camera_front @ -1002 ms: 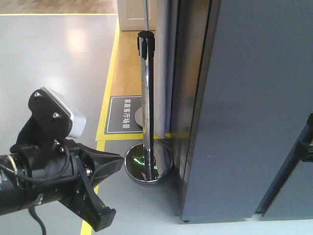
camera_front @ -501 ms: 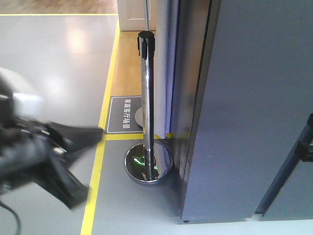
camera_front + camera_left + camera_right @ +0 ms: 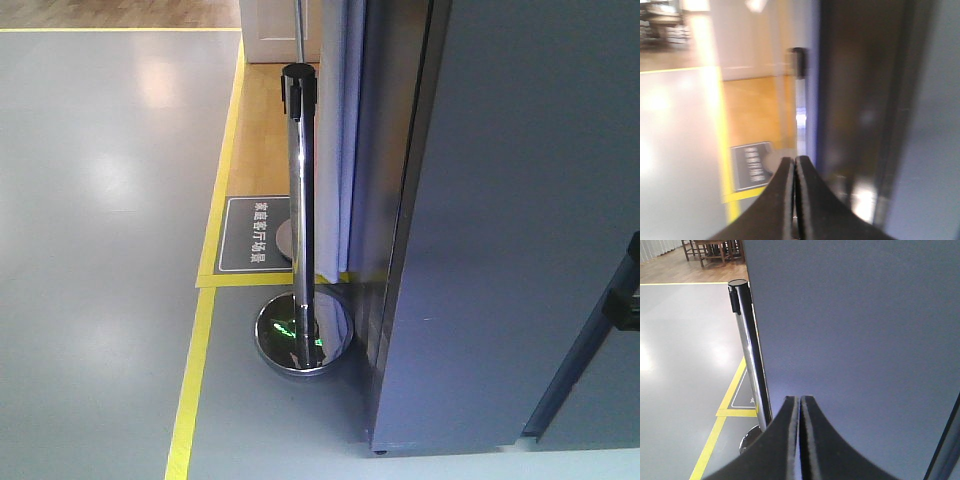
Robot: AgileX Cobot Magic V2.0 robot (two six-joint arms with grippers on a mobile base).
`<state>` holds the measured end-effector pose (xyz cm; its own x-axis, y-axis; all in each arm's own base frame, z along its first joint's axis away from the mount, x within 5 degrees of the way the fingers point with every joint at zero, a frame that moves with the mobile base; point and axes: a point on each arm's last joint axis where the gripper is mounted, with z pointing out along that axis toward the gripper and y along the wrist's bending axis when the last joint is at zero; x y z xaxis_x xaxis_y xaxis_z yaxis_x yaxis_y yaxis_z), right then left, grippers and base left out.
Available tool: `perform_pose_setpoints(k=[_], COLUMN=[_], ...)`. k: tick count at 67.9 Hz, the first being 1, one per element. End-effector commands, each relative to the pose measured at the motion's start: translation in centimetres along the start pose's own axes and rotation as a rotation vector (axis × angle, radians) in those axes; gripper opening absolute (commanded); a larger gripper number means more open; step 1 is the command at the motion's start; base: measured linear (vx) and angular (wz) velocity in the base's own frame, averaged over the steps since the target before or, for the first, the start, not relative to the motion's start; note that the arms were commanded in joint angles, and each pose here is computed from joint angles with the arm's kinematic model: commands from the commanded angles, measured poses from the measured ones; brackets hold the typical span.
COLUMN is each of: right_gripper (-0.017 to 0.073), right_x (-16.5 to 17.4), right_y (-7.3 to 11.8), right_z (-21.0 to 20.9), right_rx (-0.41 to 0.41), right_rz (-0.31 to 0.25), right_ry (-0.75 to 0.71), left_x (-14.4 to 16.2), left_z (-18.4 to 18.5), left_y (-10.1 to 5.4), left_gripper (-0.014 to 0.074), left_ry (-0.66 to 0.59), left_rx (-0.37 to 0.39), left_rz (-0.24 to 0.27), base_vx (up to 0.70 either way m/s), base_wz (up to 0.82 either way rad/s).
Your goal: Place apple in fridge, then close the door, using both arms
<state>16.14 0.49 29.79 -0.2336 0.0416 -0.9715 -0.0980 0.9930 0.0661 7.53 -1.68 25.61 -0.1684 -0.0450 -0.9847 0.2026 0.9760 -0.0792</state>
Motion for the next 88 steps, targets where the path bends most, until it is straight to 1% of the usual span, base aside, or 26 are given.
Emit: perform_pose_setpoints(k=[1, 8, 15, 20, 22, 24, 27, 30, 34, 43, 52, 56, 60, 68, 75, 88], right_gripper=[-0.0002, -0.0002, -0.0002, -0.0002, -0.0002, -0.0002, -0.0002, -0.0002, -0.0002, -0.0002, -0.0002, -0.0002, -0.0002, -0.0002, -0.0002, -0.0002], right_x=[-0.9, -0.9, -0.9, -0.9, -0.9, -0.9, -0.9, -0.8, -0.8, -0.8, -0.8, -0.8, -0.8, -0.8, -0.8, -0.8], right_y=[-0.1, -0.1, -0.1, -0.1, -0.1, -0.1, -0.1, -0.1, -0.1, -0.1, -0.1, -0.1, -0.1, -0.1, -0.1, -0.1], right_z=[-0.1, -0.1, -0.1, -0.1, -0.1, -0.1, -0.1, -0.1, -0.1, -0.1, -0.1, -0.1, -0.1, -0.1, -0.1, -0.1], right_rx=[0.020, 0.020, 0.020, 0.020, 0.020, 0.020, 0.018, 0.016, 0.016, 0.016, 0.016, 0.013, 0.012, 0.013, 0.015, 0.016], right_rz=[-0.038, -0.038, -0.038, -0.038, -0.038, -0.038, -0.038, -0.038, -0.038, -0.038, -0.038, -0.038, -0.038, -0.038, -0.038, -0.038], right_ry=[-0.025, -0.025, -0.025, -0.025, -0.025, -0.025, -0.025, -0.025, -0.025, -0.025, -0.025, -0.024, -0.024, -0.024, -0.024, -0.025], left_x=[0.6, 2.7, 4.4, 5.6, 6.0, 6.2, 6.2, 6.2, 6.2, 6.2, 6.2, 6.2, 6.1, 6.1, 6.1, 6.1], left_z=[-1.0, -1.6, -1.8, -1.4, -1.2, -1.2, -1.2, -1.2, -1.2, -1.2, -1.2, -1.2, -1.2, -1.2, -1.3, -1.3], left_y=[0.6, 1.0, 1.3, 1.5, 1.5, 1.5, 1.5, 1.5, 1.5, 1.5, 1.5, 1.5, 1.5, 1.6, 1.7, 1.7], left_gripper=[-0.0006, -0.0006, -0.0006, -0.0006, -0.0006, -0.0006, -0.0006, -0.0006, -0.0006, -0.0006, -0.0006, -0.0006, -0.0006, -0.0006, -0.0006, -0.0006], left_ry=[-0.132, -0.179, -0.229, -0.246, -0.252, -0.232, -0.227, -0.234, -0.233, -0.233, -0.233, -0.231, -0.231, -0.235, -0.236, -0.236], left_rx=[-0.066, -0.127, -0.155, -0.157, -0.155, -0.152, -0.154, -0.153, -0.155, -0.156, -0.157, -0.159, -0.163, -0.181, -0.197, -0.198], left_rz=[-0.018, -0.021, -0.021, -0.038, -0.062, -0.067, -0.057, -0.059, -0.041, -0.043, -0.035, -0.016, -0.010, -0.036, -0.036, -0.032], base_vx=[0.00, 0.00, 0.00, 0.00, 0.00, 0.00, 0.00, 0.00, 0.00, 0.00, 0.00, 0.00, 0.00, 0.00, 0.00, 0.00], base_wz=[0.00, 0.00, 0.00, 0.00, 0.00, 0.00, 0.00, 0.00, 0.00, 0.00, 0.00, 0.00, 0.00, 0.00, 0.00, 0.00])
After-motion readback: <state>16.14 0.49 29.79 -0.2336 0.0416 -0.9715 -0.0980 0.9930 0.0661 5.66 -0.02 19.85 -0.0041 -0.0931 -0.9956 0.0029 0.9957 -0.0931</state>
